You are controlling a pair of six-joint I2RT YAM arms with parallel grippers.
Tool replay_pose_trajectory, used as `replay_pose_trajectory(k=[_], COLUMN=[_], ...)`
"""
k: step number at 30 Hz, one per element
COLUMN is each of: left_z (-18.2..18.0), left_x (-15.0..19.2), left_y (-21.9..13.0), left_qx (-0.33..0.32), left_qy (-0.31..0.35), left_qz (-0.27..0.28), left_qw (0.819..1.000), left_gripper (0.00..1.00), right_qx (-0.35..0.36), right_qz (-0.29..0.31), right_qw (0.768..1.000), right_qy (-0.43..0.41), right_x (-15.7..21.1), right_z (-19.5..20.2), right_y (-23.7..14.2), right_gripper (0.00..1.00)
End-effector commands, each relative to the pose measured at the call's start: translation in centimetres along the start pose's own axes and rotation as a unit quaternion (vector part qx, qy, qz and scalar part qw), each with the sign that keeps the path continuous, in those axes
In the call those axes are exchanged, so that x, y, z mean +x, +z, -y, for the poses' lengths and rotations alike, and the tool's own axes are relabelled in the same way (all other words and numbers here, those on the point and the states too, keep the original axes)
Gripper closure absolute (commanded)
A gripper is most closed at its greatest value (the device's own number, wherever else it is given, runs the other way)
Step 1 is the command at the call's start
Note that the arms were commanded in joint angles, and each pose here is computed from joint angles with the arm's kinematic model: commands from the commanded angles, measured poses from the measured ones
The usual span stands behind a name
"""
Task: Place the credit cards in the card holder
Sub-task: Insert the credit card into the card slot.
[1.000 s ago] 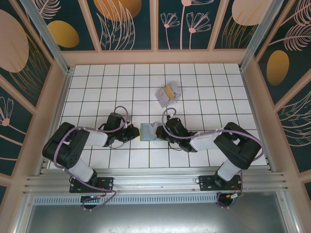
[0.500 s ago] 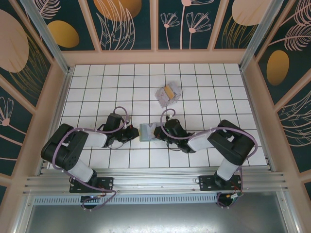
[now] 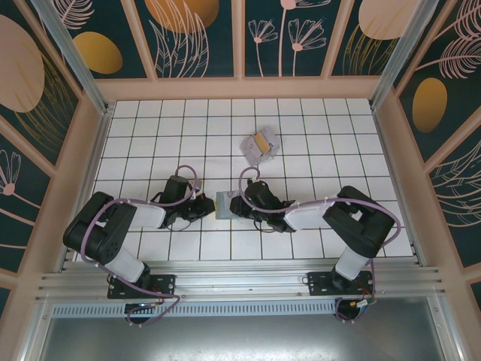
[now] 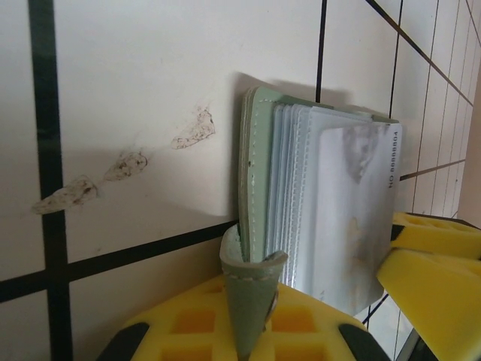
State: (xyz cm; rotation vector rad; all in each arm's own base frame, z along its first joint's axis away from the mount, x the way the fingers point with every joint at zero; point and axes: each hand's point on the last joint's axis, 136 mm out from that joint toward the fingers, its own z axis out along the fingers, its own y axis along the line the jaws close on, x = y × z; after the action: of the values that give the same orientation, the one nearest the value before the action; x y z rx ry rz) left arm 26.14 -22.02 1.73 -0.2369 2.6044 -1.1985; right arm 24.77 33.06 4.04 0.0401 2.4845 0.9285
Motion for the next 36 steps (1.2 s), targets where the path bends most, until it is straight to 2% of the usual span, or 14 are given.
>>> replay_pose_trajectory(k=[1, 6, 11, 14, 24, 36], left_z=[1.0, 1.0, 1.1, 1.1, 1.1, 1.2], left_x=[-0.1, -0.1, -0.1, -0.1, -0.1, 0.0], left_y=[-0.1, -0.2, -0.2, -0.3, -0.2, -0.3], left_qx=[0.014, 0.015, 0.016, 0.016, 0.016, 0.019], left_qy=[0.015, 0.015, 0.015, 0.015, 0.015, 0.012], left_qz=[-0.003, -0.002, -0.002, -0.001, -0.001, -0.001], left_qw=[1.000, 1.000, 1.000, 1.000, 1.000, 1.000], left_gripper=[0.94, 0.94, 0.94, 0.94, 0.94, 0.94], right_qx=[0.056, 0.059, 0.065, 0.077, 0.079, 0.040], right_qz=[0.002, 0.013, -0.007, -0.019, -0.049, -0.067], right_qw=[0.998, 0.997, 0.996, 0.995, 0.994, 0.995], right_qy=[-0.036, -0.050, -0.059, -0.065, -0.060, -0.069], right_x=[-0.4, -2.0, -2.2, -2.0, -0.7, -0.1], right_z=[1.3, 1.0, 1.3, 1.7, 2.3, -0.7], right_y=[-1.6, -2.6, -1.3, -0.6, 0.9, 2.2], right_gripper=[0.63, 0.65, 0.85, 0.90, 0.91, 0.91])
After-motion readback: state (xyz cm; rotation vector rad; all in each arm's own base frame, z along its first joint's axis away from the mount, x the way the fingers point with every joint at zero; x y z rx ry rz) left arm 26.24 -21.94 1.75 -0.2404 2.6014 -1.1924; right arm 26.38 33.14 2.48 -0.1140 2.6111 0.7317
